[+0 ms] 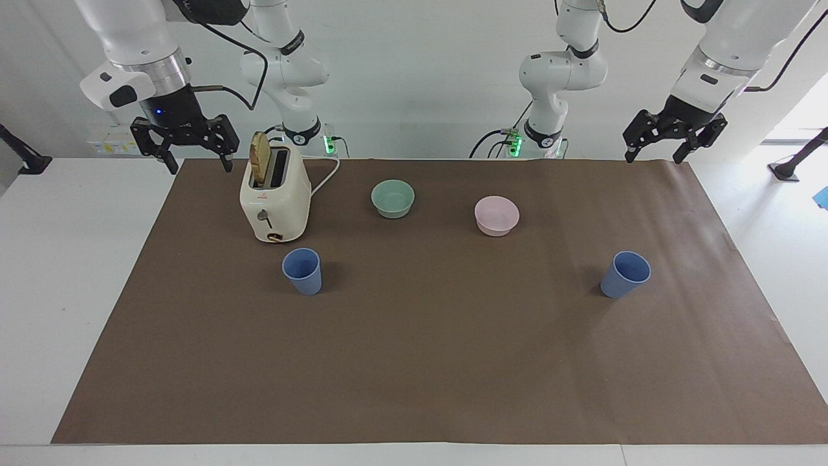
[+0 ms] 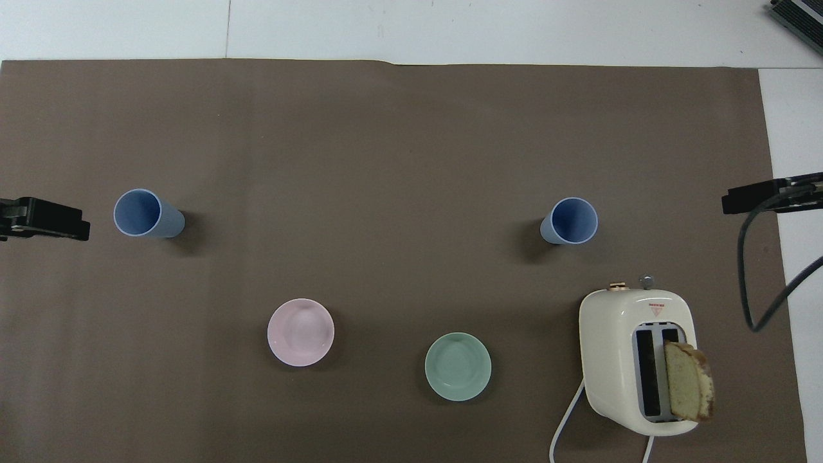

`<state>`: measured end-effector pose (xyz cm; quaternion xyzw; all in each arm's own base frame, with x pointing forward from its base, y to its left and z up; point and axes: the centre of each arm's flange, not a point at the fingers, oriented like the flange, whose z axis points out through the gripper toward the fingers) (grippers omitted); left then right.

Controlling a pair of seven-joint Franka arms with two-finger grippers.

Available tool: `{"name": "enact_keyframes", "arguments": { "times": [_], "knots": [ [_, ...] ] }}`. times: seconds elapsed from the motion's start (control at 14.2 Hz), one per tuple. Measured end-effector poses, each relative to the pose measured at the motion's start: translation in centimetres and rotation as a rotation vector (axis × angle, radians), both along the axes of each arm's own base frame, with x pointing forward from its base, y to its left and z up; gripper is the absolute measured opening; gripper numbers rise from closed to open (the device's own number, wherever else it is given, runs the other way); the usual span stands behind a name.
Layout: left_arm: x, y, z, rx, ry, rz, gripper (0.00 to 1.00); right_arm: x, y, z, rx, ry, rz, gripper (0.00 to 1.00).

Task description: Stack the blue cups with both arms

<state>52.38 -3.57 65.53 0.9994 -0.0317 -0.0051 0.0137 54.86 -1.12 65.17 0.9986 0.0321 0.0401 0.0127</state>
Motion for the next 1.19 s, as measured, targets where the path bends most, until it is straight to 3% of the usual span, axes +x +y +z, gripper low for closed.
{"name": "enact_keyframes", "arguments": {
  "times": [0.56,0.84,1.19],
  "knots": [
    [0.0,0.1,0.0,0.000,-0.003,0.003,1.00,0.0,0.0,0.0,0.000,0.000,0.000,1.00],
    [0.6,2.4,0.1,-0.002,-0.037,0.046,1.00,0.0,0.0,0.0,0.000,0.000,0.000,1.00],
    [2.9,7.6,-5.1,-0.001,-0.074,0.141,1.00,0.0,0.0,0.0,0.000,0.000,0.000,1.00]
  ]
}}
